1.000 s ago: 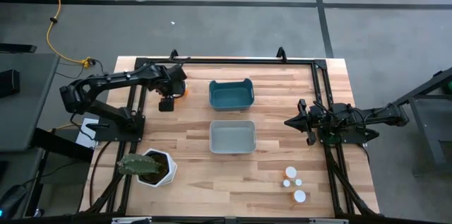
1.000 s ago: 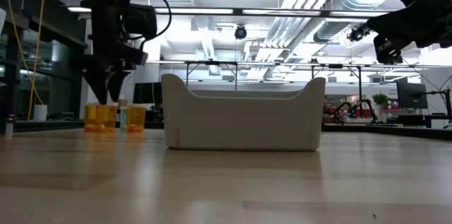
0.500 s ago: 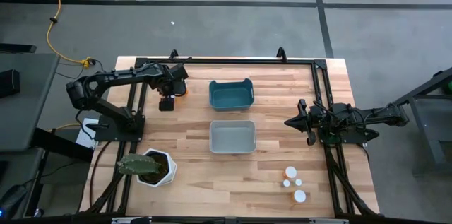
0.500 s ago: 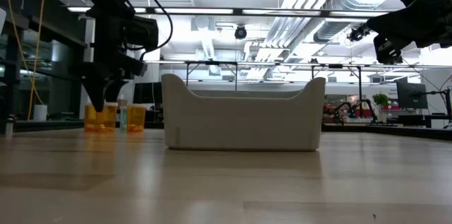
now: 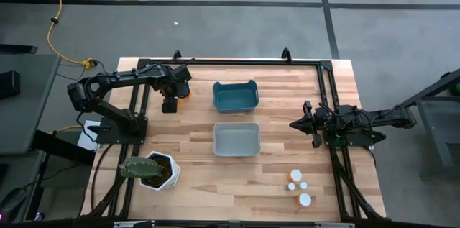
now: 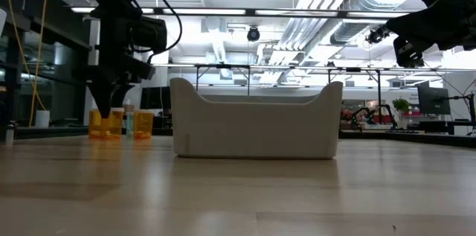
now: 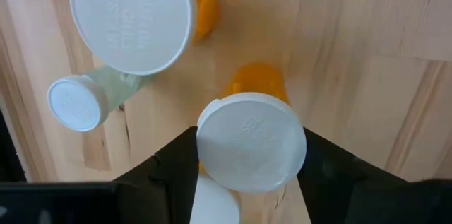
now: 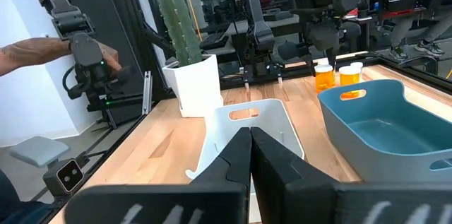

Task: Pick and place medicine bottles into bin by pill shape (circle, oval)
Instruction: Put the orange capsule bottle into the blue bin

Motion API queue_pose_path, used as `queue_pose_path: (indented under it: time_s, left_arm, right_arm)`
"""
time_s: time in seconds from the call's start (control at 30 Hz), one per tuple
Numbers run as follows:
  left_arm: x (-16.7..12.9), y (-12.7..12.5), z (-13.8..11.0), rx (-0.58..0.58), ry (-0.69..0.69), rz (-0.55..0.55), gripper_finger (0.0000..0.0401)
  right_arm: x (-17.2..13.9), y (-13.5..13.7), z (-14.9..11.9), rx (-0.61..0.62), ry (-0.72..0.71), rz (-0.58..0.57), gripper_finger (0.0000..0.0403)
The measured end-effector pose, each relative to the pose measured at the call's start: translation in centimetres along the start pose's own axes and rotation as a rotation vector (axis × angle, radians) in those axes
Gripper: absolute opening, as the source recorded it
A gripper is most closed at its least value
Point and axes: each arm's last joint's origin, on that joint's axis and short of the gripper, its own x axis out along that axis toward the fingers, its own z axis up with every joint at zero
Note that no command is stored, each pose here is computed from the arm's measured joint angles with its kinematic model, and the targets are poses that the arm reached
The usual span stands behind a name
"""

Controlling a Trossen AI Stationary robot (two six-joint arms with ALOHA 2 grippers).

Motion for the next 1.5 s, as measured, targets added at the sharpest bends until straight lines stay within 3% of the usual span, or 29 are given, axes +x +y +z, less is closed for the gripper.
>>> queue_pose_path:
  time_s: [0.23, 0.43, 0.83, 1.1, 1.5]
  left_arm:
    - [-1.2, 0.4, 0.3, -0.021, 0.002, -0.013, 0.0190]
    - [-3.5, 0.4, 0.7, -0.061, -0.076, -0.059, 0.0182]
    - [-11.9, -1.6, 2.9, -0.014, -0.373, 0.032, 0.0186]
    - [-14.3, -2.3, 7.3, 0.052, -0.431, 0.074, 0.0187]
    - [-10.7, -0.4, 16.2, 0.155, -0.299, 0.059, 0.0187]
  right_arm:
    - [0.0, 0.0, 0.0, 0.000, 0.000, 0.000, 0.0000]
    - [0.0, 0.0, 0.0, 0.000, 0.000, 0.000, 0.0000]
    - [0.0, 0.0, 0.0, 0.000, 0.000, 0.000, 0.0000]
    - [0.0, 0.0, 0.0, 0.000, 0.000, 0.000, 0.0000]
    - [0.0, 0.0, 0.0, 0.000, 0.000, 0.000, 0.0000]
